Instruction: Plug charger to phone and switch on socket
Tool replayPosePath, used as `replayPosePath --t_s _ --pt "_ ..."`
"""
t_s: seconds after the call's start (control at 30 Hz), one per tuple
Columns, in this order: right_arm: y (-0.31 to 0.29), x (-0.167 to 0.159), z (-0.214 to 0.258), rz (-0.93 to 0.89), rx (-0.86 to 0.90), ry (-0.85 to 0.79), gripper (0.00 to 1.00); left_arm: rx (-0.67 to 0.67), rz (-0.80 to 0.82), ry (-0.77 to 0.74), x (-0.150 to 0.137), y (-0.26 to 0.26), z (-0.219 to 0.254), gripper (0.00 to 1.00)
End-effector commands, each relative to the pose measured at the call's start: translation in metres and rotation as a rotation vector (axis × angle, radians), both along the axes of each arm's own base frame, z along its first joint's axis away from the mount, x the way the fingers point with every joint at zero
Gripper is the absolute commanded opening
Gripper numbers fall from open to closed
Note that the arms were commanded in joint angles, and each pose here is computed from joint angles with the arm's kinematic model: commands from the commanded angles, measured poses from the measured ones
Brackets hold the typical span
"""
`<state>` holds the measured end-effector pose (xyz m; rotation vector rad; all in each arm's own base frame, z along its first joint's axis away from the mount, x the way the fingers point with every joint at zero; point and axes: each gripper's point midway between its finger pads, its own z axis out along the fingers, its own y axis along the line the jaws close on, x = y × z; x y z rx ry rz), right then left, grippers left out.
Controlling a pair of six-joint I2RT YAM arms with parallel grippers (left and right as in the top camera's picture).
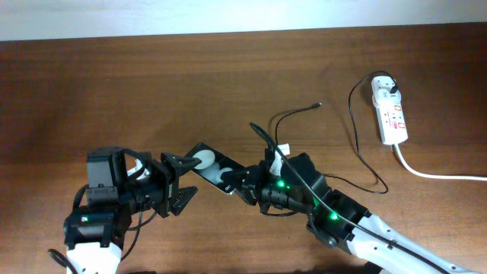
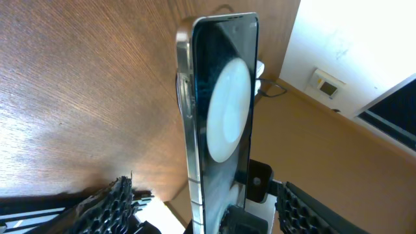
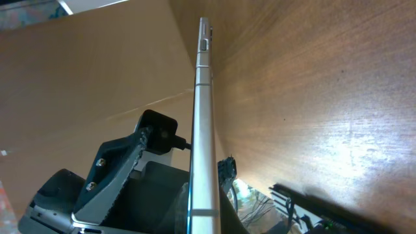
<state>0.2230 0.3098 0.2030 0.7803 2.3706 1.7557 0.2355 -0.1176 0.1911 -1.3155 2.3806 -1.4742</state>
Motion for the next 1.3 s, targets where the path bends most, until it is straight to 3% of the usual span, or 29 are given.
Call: replayPosePath --t_s 0.0,0.07,0.2,0.3,0.37,0.6,0.77,0.83,1.07,1.2,1.27 --pt "0.002 0.000 0.011 -0.008 0.052 0.038 0.04 -0.011 0.009 0.011 0.000 -0.001 0.001 0.69" --pt "0.002 0.000 0.011 -0.009 0.055 0.044 0.04 -0.003 0.000 -0.004 0.002 -0.003 0.002 0.61" --pt "0.014 -0.010 0.026 0.014 0.130 0.068 0.04 0.028 -0.059 -0.141 0.014 -0.021 0.016 0.66" --pt "0.016 -0.011 0.030 0.020 0.144 0.056 0.04 0.046 -0.076 -0.155 0.013 -0.027 0.016 0.64" --pt "0.017 -0.012 0.031 0.013 0.160 0.092 0.04 0.035 -0.054 -0.130 0.013 -0.026 0.015 0.57" --pt "0.017 -0.013 0.031 0.003 0.177 0.137 0.04 -0.006 0.032 -0.042 0.016 -0.023 0.013 0.18" --pt "0.021 -0.020 0.030 -0.001 0.200 0.217 0.05 -0.016 0.050 -0.058 0.021 -0.023 0.018 0.01" --pt "0.021 -0.020 0.026 -0.003 0.187 0.224 0.20 -0.019 0.051 -0.084 0.025 -0.023 0.022 0.00" --pt "-0.007 -0.037 -0.047 -0.086 -0.080 0.428 0.26 0.105 0.157 -0.123 0.040 -0.001 0.012 0.00" --pt "-0.054 -0.035 -0.097 -0.279 -0.323 0.486 0.38 0.254 0.103 -0.242 0.046 0.009 0.008 0.00" --pt "-0.086 -0.038 -0.119 -0.376 -0.473 0.494 0.46 0.259 0.098 -0.247 0.046 0.009 0.008 0.01"
